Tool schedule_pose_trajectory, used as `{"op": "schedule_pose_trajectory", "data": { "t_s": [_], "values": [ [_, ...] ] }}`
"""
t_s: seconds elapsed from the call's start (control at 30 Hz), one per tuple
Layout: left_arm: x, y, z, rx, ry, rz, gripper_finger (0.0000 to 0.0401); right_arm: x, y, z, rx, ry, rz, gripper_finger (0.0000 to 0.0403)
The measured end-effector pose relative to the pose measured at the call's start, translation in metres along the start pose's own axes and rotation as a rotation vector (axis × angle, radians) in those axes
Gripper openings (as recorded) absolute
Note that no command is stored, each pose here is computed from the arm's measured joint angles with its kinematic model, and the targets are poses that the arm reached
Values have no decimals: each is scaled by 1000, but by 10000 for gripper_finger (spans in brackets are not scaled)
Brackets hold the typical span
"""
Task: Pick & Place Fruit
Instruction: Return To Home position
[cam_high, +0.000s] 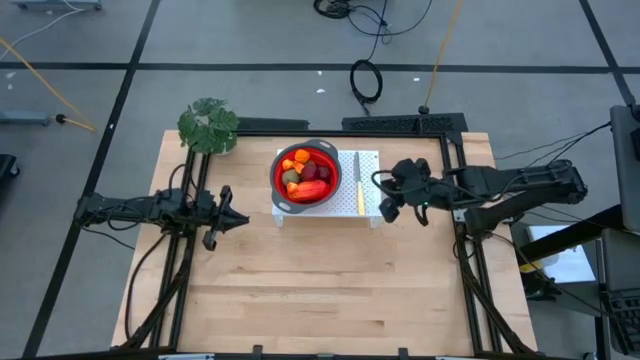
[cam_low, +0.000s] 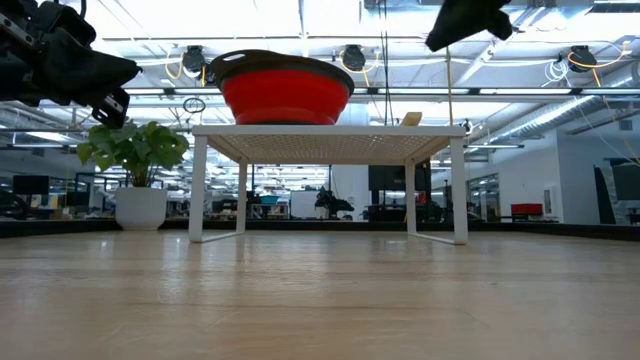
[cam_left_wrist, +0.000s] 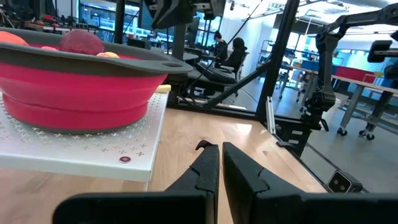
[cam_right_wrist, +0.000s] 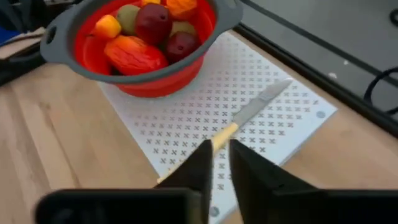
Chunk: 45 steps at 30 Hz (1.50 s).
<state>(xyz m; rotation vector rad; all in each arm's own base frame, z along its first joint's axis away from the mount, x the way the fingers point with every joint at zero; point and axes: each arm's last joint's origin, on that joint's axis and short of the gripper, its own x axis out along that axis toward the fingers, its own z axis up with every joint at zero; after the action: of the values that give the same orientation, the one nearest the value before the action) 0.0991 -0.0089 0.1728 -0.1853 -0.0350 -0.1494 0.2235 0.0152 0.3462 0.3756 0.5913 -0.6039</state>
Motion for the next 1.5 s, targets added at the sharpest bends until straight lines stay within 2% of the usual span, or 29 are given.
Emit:
{"op": "schedule_pose_trajectory", "data": {
  "t_s": [0.1, 0.17, 0.37, 0.5, 0.83, 1.0, 1.27, 1.5],
  "values": [
    [0, 0, 0, 0, 0, 0, 19, -10, -5, 0, -52, -13, 18, 15],
    [0, 0, 0, 0, 0, 0, 19, -14, -9, -2, -92, -31, 37, 5],
    [0, 0, 0, 0, 0, 0, 19, -21, -23, -19, -145, -93, 226, 5],
    [0, 0, 0, 0, 0, 0, 19, -23, -40, -37, -152, -168, 274, 4],
    [0, 0, 0, -1, 0, 0, 19, -30, -79, -86, -453, -249, 390, 6],
    [0, 0, 0, -1, 0, 1, 19, -32, -93, -101, -424, -287, 419, 6],
    [0, 0, 0, 2, 0, 1, 19, -30, -106, -125, -365, -365, 547, 6],
    [0, 0, 0, 124, 0, 2, 19, -28, -117, -140, -316, -414, 567, 6]
  ]
}}
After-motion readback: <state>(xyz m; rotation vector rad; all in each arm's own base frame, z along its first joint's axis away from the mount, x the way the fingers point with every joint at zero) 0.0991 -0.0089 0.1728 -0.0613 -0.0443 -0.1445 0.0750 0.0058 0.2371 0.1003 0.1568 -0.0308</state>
